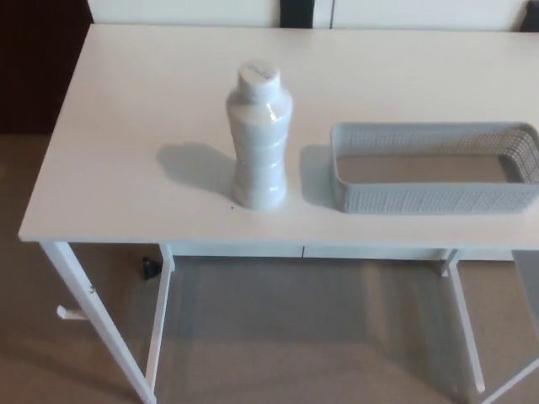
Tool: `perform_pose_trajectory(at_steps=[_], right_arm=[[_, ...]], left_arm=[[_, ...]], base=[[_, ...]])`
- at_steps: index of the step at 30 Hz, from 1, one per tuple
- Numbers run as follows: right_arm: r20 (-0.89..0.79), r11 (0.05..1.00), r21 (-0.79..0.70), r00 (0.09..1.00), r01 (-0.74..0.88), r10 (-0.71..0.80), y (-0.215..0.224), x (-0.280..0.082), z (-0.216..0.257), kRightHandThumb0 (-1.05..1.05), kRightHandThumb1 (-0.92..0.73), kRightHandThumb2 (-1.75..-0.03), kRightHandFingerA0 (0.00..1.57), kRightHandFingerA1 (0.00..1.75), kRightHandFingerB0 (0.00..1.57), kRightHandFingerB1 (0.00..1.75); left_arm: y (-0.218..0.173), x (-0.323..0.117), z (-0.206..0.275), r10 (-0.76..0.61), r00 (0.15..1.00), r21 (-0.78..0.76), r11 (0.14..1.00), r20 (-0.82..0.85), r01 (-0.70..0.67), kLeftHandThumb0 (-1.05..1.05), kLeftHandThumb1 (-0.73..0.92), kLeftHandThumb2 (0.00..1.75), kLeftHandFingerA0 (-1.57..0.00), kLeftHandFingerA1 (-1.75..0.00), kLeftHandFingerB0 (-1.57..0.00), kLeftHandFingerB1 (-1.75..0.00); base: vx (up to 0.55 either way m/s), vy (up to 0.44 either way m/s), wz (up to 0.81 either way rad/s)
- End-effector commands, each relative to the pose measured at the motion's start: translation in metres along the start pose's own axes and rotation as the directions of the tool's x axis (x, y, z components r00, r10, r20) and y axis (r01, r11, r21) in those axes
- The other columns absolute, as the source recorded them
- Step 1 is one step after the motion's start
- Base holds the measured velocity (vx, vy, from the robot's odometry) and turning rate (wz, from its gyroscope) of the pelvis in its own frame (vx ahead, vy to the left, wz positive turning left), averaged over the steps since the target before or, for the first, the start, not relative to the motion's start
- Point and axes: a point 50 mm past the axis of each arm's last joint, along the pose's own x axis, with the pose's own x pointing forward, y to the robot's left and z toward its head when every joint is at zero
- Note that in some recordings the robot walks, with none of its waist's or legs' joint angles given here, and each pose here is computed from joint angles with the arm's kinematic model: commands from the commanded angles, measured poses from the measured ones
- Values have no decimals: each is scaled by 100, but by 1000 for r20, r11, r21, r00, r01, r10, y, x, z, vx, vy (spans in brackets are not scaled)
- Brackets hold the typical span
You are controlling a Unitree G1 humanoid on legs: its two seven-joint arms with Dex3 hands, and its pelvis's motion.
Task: The robot walk up to a desk on which a bottle is kept on the left hand side and a container is kept on the right hand side. The robot uses its left hand to pick up the bottle and places it in the container.
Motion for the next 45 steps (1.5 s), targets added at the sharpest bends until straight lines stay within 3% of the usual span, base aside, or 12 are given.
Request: perform_pose_trajectory(at_steps=[1, 9, 41, 44, 45], right_arm=[[-6, 1000, 1, 1000, 17, -17, -2, -1, -2, -41, -68, -60, 67, 44, 46, 36], [-10, 1000, 17, 1000, 20, -20, -5, -3, -4, -40, -68, -61, 64, 44, 43, 36], [3, 1000, 5, 1000, 1, -1, -6, 1, 4, -39, -68, -60, 65, 44, 46, 37], [-3, 1000, 2, 1000, 1, -1, -6, 2, 4, -39, -67, -60, 65, 44, 47, 37], [-2, 1000, -1, 1000, -1, 1, -6, 2, 4, -39, -68, -60, 64, 44, 46, 37]], left_arm=[[5, -12, -3, -72, 997, -29, 997, 19, 73, -40, 72, 61, -40, -38, -31, -33], [10, -17, -8, -14, 1000, -128, 992, 10, 15, -38, 70, 60, -41, -39, -31, -33], [13, -11, 7, 4, 999, -125, 992, 31, 0, -36, 68, 60, -38, -39, -28, -33], [15, -12, 8, 9, 1000, -128, 992, 28, -5, -39, 69, 61, -28, -36, -20, -30], [15, -12, 8, 24, 999, -130, 991, 30, -20, -45, 60, 71, -18, -39, -13, -35]], base=[[33, -30, 6], [9, -70, -2], [19, 30, 2], [0, 0, 0], [0, 0, 0]])
